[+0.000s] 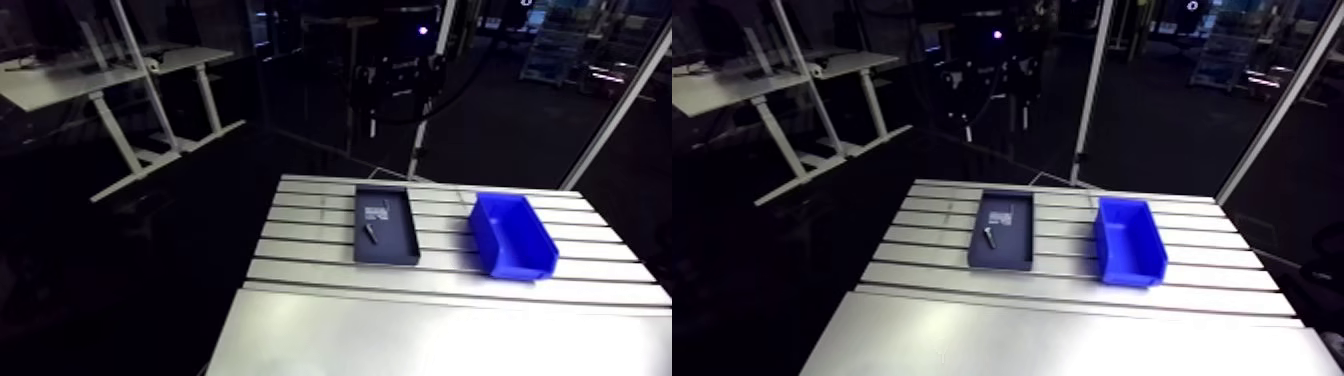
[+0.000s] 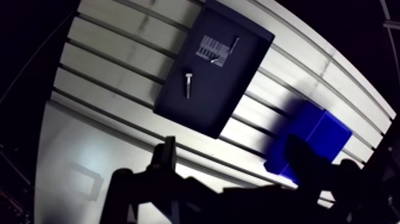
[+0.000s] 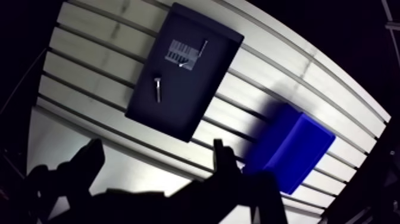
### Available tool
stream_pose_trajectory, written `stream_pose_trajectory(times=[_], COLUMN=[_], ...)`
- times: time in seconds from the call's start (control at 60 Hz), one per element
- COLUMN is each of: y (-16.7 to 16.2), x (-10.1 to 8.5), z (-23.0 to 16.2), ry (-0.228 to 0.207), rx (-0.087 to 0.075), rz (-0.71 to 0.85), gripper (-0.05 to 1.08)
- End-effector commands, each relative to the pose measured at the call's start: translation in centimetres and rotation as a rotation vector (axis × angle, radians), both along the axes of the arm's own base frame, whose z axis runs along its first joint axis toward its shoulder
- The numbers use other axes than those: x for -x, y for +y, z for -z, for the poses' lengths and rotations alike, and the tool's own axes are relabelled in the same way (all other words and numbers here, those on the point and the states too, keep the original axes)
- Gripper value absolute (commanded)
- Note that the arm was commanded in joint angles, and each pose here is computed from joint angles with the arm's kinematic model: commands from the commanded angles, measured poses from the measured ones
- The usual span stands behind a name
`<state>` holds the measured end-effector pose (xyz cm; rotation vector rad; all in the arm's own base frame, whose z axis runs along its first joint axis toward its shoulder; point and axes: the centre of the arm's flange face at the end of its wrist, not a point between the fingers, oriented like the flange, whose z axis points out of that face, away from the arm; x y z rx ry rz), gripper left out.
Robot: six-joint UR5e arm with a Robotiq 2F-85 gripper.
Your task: Pick up the M10 bolt from the tray and put it into the blue bin.
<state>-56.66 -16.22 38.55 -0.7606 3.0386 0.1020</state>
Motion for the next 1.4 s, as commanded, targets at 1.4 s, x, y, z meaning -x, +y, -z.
stream_pose_trajectory(times=[1.4], y=[-0.9], x=[-0.2], z=[15.7], ry=[-0.120], rx=[-0.016], rz=[-0.049], gripper=[0.38])
